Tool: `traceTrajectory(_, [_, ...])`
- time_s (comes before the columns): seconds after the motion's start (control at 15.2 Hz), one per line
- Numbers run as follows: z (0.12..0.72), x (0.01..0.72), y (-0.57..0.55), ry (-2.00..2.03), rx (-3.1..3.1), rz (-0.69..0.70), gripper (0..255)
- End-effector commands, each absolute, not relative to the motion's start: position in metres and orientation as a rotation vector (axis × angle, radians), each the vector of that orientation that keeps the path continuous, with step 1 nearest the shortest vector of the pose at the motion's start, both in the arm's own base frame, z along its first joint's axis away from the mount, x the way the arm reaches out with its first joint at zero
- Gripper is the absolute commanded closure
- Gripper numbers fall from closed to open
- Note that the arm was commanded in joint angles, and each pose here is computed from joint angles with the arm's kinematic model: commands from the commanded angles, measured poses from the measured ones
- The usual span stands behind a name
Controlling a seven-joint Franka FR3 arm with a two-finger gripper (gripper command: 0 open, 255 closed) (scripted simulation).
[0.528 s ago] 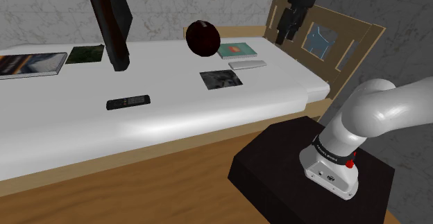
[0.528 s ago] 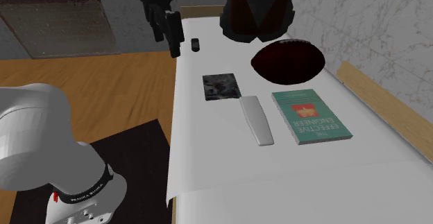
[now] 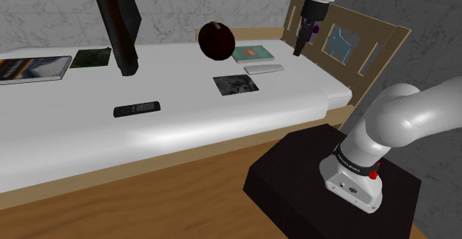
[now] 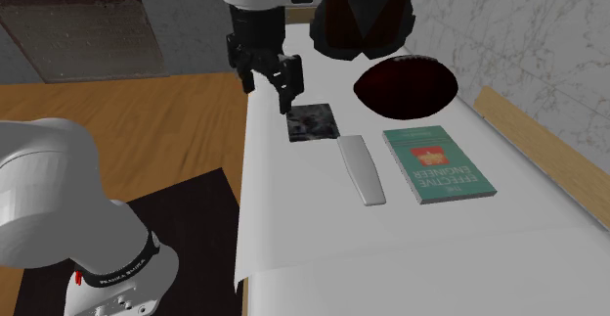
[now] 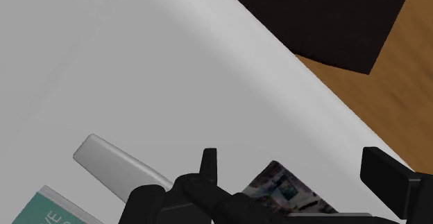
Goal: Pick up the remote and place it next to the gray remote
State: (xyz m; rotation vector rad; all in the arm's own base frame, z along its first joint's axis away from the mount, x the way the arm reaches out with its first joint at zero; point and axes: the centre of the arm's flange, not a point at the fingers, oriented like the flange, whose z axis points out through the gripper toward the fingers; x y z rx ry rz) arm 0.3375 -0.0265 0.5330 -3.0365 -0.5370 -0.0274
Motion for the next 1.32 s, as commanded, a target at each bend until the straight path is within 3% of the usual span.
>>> traceTrajectory(0.0, [0.519, 0.354, -0.041, -0.682, -3.013, -0.026, 0])
traceTrajectory(1.06, [0.397, 0.506, -0.112, -1.690, -2.633, -0.004, 0])
traceTrajectory(1.25, [0.381, 0.514, -0.113, -1.734, -2.606, -0.003, 0])
